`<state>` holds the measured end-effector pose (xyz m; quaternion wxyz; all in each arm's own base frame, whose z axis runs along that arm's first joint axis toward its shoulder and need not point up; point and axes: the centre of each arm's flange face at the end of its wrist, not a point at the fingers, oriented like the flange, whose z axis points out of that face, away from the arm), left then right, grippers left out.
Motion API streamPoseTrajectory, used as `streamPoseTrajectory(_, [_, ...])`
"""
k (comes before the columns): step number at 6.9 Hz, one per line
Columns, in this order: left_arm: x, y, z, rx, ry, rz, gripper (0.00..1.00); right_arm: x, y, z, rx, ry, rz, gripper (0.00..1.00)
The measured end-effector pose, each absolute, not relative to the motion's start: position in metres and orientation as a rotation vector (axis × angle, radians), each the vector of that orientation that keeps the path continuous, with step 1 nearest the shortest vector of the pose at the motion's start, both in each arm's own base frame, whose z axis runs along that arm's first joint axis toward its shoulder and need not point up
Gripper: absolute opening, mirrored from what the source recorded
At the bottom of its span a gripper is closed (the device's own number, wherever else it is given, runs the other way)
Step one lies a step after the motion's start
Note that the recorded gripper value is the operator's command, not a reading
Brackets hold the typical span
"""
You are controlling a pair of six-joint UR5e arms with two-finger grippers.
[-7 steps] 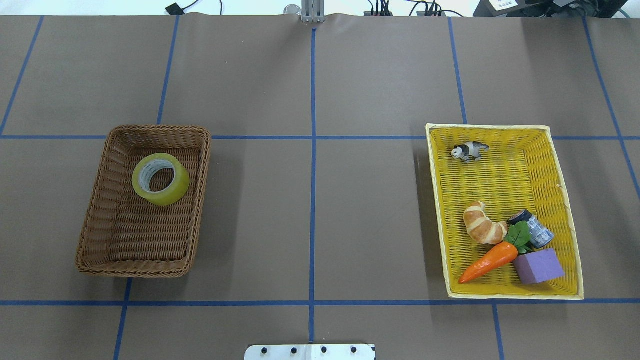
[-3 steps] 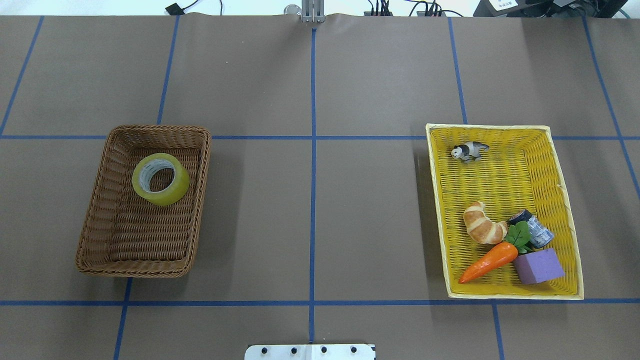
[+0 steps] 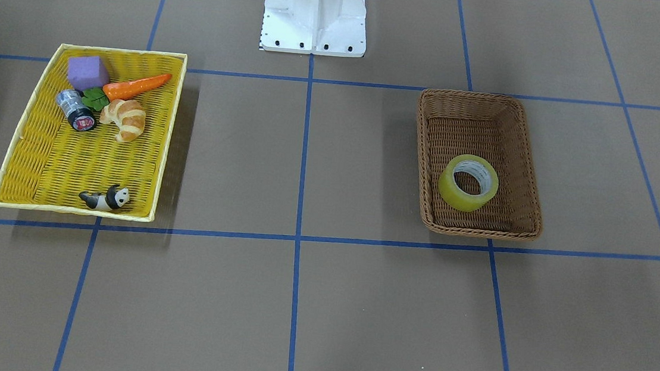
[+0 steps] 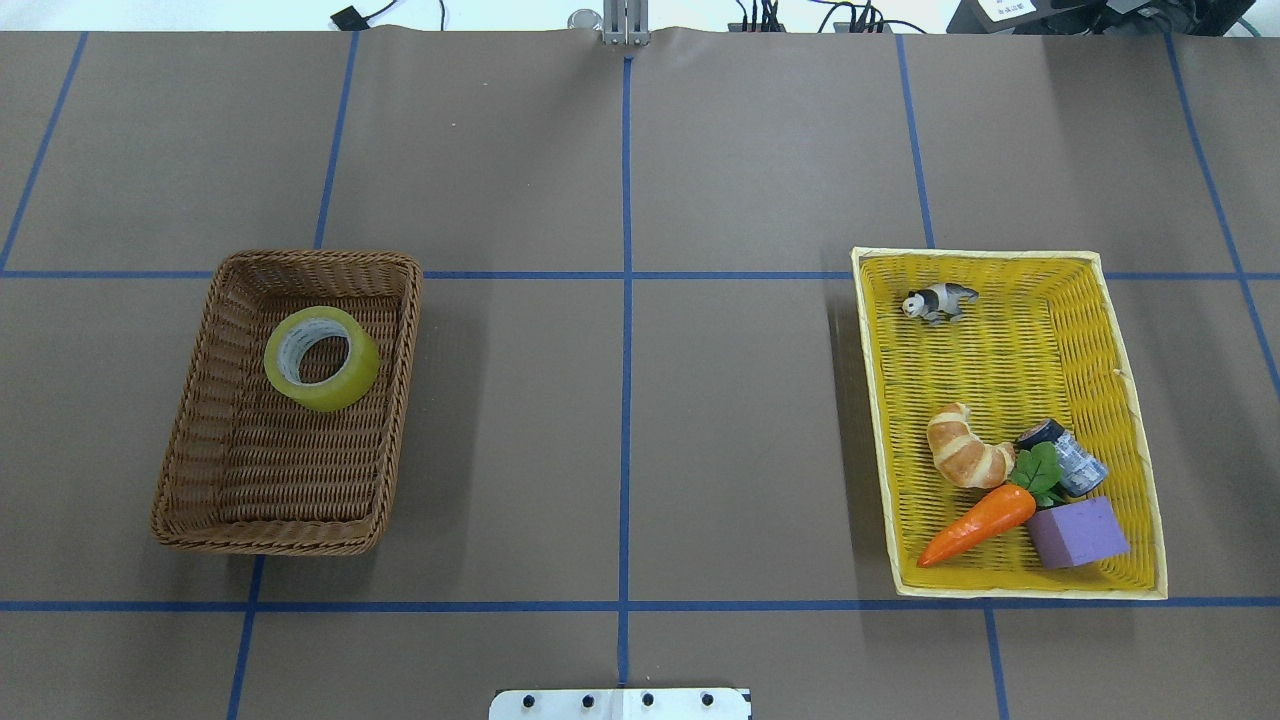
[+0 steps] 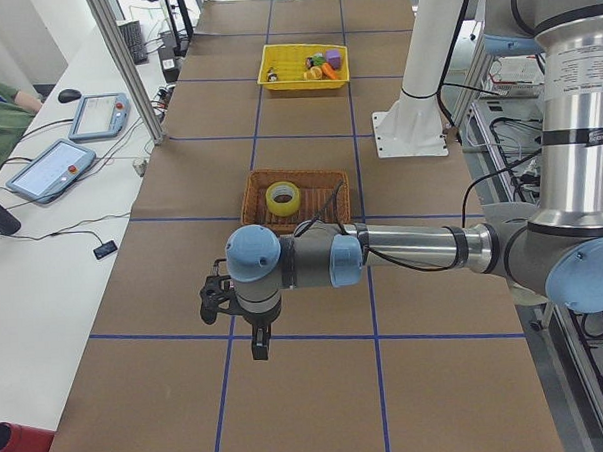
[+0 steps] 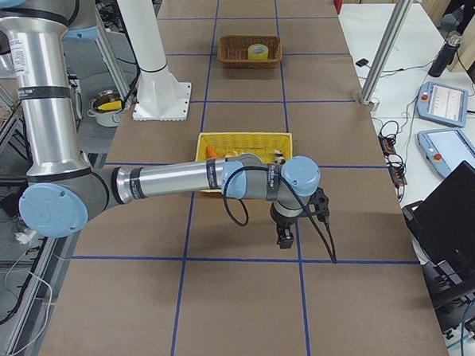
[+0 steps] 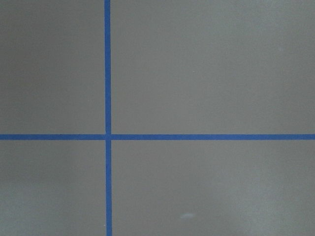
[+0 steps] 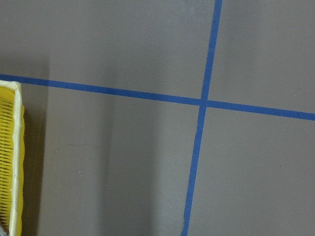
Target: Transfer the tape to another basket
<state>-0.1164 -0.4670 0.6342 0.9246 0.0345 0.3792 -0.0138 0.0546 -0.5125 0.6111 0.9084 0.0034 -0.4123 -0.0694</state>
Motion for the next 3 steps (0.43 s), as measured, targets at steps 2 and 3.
streamPoseTrajectory(2, [-0.1159, -0.4671, 0.6342, 0.07, 0.778, -0.028, 0.99, 0.0547, -0.5133, 0.6099, 0.009, -0.85, -0.144, 1.0])
streamPoseTrajectory(3, [-0.1158, -0.4672, 0.6342, 0.07, 0.779, -0.028, 0.99, 0.0547, -0.5135, 0.61, 0.009, -0.85, -0.143, 1.0])
